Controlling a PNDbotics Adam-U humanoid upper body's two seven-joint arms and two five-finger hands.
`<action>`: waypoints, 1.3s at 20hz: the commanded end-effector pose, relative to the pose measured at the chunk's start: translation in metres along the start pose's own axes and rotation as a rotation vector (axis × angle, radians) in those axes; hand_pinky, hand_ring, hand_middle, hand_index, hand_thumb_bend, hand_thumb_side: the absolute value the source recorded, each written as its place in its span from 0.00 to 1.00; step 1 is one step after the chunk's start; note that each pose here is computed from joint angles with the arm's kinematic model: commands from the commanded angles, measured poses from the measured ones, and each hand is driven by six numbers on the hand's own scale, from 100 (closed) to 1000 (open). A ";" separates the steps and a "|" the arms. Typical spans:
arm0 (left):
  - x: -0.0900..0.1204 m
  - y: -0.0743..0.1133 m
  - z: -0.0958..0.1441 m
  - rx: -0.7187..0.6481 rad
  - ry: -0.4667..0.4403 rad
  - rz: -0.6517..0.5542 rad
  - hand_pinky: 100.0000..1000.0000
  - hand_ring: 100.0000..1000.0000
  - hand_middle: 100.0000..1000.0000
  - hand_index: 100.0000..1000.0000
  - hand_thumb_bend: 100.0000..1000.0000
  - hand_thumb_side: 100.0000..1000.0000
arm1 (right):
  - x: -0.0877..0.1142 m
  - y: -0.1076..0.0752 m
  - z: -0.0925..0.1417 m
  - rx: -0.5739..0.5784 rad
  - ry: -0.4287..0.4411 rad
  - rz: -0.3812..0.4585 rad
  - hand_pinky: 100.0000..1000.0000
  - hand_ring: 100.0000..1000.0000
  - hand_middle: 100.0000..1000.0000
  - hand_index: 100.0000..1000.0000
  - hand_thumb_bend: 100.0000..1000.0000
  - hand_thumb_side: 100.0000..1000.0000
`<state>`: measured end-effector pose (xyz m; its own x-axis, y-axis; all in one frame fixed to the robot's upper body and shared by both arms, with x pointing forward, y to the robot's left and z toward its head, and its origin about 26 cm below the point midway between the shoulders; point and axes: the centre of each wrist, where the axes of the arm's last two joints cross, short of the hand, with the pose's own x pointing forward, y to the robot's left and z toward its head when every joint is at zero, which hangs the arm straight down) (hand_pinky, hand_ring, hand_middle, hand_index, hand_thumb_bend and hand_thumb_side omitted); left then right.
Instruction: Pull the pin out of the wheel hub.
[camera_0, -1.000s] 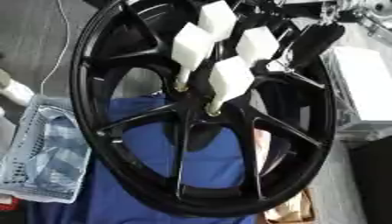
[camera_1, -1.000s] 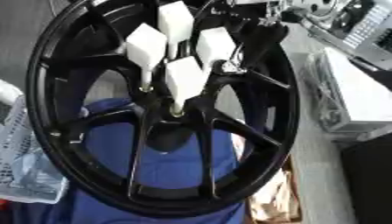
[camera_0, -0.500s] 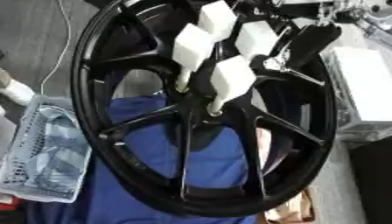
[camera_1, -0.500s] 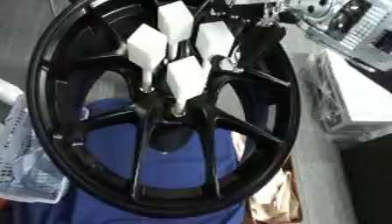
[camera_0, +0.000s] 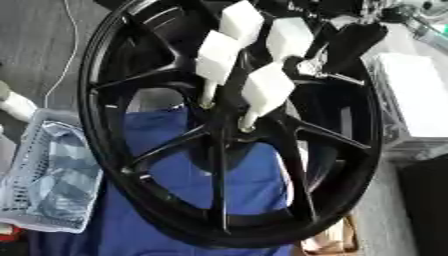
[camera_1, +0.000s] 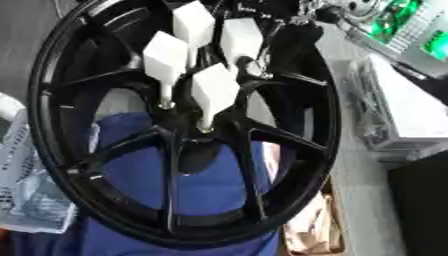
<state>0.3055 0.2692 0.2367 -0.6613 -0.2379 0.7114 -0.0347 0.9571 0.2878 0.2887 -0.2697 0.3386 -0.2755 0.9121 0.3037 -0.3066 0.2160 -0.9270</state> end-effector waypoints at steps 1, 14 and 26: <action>0.006 0.005 -0.002 0.004 -0.022 -0.015 0.69 0.51 0.49 0.64 0.00 0.66 | 0.005 -0.020 0.013 -0.071 0.019 0.042 0.73 0.64 0.48 0.47 0.00 0.00; 0.005 0.008 0.000 0.020 -0.019 -0.018 0.69 0.51 0.49 0.64 0.00 0.65 | -0.003 -0.059 0.051 -0.182 0.148 0.121 0.80 0.66 0.47 0.48 0.00 0.00; 0.001 0.011 0.005 0.052 0.000 -0.026 0.69 0.51 0.50 0.64 0.00 0.65 | -0.054 -0.047 0.067 -0.361 0.502 -0.023 0.75 0.64 0.47 0.48 0.00 0.00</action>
<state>0.3034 0.2771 0.2304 -0.6429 -0.2465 0.7252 -0.0691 0.9616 0.2655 0.2632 -0.3517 0.3641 0.1685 0.9494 0.2652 -0.0151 0.2715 -0.9623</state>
